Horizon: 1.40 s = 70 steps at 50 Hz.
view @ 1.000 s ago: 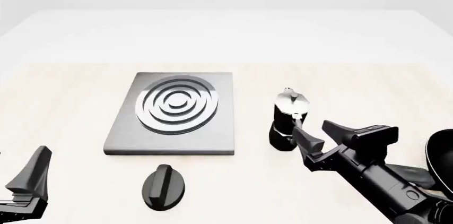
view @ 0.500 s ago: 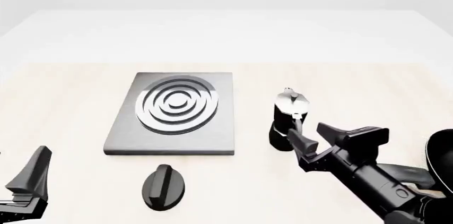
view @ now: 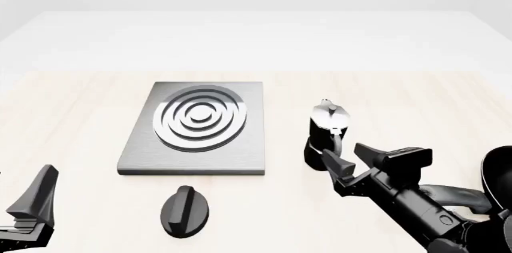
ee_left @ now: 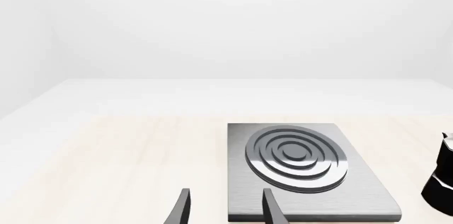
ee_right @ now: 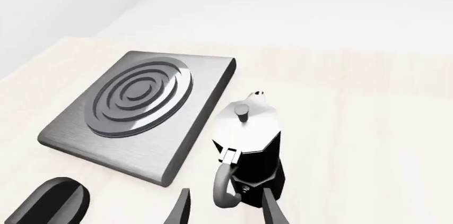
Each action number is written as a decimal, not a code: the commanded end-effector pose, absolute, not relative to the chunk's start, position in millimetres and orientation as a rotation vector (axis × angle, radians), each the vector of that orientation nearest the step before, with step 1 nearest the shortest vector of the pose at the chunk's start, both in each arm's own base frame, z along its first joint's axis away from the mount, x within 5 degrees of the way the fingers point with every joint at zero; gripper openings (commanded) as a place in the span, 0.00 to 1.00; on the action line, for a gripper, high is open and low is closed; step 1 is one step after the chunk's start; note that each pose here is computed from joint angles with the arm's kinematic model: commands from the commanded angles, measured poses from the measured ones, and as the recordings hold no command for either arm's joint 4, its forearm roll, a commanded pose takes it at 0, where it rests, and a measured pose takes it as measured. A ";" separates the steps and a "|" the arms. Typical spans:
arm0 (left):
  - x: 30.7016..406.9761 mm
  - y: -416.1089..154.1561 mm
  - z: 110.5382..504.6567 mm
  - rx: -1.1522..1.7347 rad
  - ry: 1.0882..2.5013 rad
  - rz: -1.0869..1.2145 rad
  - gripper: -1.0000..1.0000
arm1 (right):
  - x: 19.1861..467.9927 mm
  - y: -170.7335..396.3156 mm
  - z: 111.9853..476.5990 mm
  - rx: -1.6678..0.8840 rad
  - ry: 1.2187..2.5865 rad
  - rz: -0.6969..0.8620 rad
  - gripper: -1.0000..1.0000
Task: Put the moka pot on the stove.
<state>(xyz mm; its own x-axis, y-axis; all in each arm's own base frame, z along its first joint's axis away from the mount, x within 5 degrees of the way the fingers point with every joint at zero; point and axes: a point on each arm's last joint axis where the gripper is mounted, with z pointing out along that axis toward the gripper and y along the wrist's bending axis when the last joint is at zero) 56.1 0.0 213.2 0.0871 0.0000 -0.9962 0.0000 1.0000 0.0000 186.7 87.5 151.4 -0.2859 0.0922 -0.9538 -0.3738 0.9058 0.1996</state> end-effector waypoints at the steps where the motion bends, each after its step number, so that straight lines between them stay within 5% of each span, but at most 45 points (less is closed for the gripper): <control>1: 56.1 0.0 213.2 0.000 1.484 0.000 1.00 | 194.2 92.8 139.6 -0.205 1.825 0.472 1.00; 68: 56.1 0.0 213.2 0.000 1.484 0.000 1.00 | 201.3 99.8 127.9 -0.203 1.847 0.491 1.00; 69: 56.1 0.0 213.2 0.000 1.484 0.000 1.00 | 201.5 99.3 127.9 -0.203 1.846 0.488 0.00; 70: 56.1 0.0 213.2 0.000 1.484 0.000 1.00 | 201.2 99.1 128.3 -0.204 1.844 0.488 0.00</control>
